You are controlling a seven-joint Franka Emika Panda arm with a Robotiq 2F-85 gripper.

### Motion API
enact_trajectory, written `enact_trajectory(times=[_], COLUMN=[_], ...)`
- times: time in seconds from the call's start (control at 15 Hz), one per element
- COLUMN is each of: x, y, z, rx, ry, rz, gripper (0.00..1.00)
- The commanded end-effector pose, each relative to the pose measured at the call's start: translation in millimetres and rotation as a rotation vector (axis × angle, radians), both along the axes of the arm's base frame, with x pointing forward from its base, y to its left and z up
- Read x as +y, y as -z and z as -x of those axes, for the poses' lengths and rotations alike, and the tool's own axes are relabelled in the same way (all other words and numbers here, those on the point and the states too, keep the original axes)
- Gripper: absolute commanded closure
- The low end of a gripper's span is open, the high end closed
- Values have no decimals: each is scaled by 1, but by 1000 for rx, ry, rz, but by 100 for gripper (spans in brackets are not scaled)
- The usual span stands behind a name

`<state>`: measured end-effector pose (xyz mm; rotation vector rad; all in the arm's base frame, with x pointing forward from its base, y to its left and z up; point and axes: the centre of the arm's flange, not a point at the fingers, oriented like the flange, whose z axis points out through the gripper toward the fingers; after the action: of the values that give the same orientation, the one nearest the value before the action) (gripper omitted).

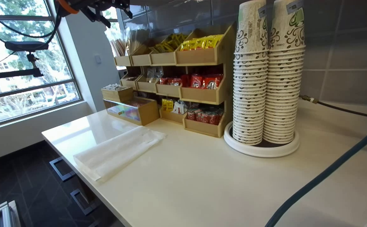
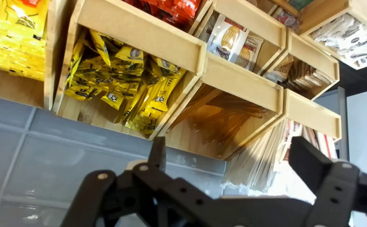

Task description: Pick up the yellow package and place it in the top most second left rack

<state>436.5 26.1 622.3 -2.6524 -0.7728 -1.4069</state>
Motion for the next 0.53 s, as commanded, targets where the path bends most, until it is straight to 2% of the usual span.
enact_trajectory(times=[0.0,0.13,0.2,0.47], x=[-5,-6,-2,-3], y=[-10,-15,-12,-16], z=[37,48,25,37], rx=[29,37,27,28], ry=[-2,-1,12,9], rz=[-3,-17,-1,-9], gripper=[0,0,0,0])
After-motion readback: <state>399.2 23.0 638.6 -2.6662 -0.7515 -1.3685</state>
